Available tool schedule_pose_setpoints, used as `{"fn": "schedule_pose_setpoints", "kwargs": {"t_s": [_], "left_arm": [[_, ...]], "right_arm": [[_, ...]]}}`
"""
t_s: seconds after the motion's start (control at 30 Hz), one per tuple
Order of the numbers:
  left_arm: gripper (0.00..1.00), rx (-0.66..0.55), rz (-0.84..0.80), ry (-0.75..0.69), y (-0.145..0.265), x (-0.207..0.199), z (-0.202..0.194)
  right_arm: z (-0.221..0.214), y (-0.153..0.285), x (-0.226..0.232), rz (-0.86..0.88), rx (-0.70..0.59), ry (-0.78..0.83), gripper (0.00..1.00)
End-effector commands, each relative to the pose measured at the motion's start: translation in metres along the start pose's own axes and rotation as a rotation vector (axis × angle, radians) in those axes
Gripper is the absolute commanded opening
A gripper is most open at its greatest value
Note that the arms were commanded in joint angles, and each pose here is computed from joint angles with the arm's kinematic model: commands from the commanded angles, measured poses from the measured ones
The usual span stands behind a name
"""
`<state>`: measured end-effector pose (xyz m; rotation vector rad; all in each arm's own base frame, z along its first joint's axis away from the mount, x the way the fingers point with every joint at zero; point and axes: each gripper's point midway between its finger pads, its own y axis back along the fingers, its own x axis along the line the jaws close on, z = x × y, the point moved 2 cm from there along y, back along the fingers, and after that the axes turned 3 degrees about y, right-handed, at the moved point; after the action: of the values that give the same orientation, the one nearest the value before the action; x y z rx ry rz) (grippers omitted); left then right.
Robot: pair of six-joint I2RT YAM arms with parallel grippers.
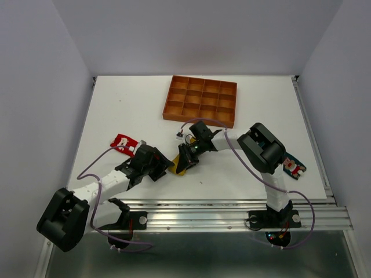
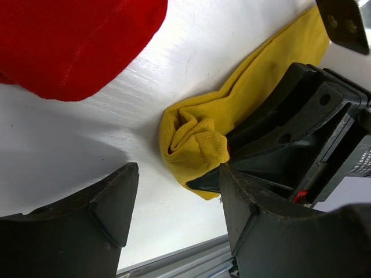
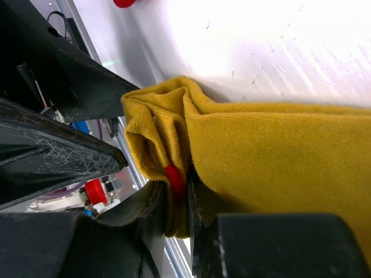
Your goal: Roll the socks
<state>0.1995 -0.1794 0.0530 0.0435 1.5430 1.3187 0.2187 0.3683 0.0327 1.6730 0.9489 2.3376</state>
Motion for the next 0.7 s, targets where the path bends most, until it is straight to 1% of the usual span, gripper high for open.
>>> {"fn": "schedule_pose_setpoints", "kwargs": {"t_s": [0.0, 0.1, 0.3, 0.37, 0.53, 0.57, 0.6, 0.63, 0.67], "left_arm": [[0.68, -0.009, -0.032, -0.009, -0.001, -0.005, 0.000], [0.66, -0.010, -0.026, -0.025, -0.006, -0.007, 0.001], [0.58, -0.012, -0.017, -0.048, -0.012, -0.015, 0.000], [0.57, -0.010, -0.013, -0.051, -0.016, -0.016, 0.000], [0.47, -0.001, -0.004, -0.065, -0.022, -0.019, -0.004], [0.39, 0.004, 0.001, -0.065, -0.024, -0.019, -0.005], [0.32, 0.009, -0.004, -0.068, -0.025, -0.022, -0.007], [0.23, 0.009, -0.002, -0.073, -0.025, -0.022, -0.007], [0.11, 0.001, 0.006, -0.075, -0.025, -0.023, -0.007]], "right_arm": [[-0.012, -0.005, -0.022, -0.047, 0.044, -0.104, 0.12], [-0.013, -0.006, -0.023, -0.039, 0.049, -0.097, 0.12], [-0.012, -0.007, -0.023, -0.031, 0.053, -0.094, 0.12], [-0.011, -0.007, -0.023, -0.027, 0.054, -0.094, 0.12], [-0.013, -0.007, -0.024, -0.033, 0.054, -0.084, 0.13], [-0.014, -0.006, -0.024, -0.033, 0.055, -0.076, 0.13], [-0.014, -0.006, -0.024, -0.035, 0.053, -0.074, 0.13], [-0.013, -0.005, -0.024, -0.037, 0.050, -0.068, 0.14], [-0.012, -0.004, -0.024, -0.042, 0.046, -0.056, 0.17]]}}
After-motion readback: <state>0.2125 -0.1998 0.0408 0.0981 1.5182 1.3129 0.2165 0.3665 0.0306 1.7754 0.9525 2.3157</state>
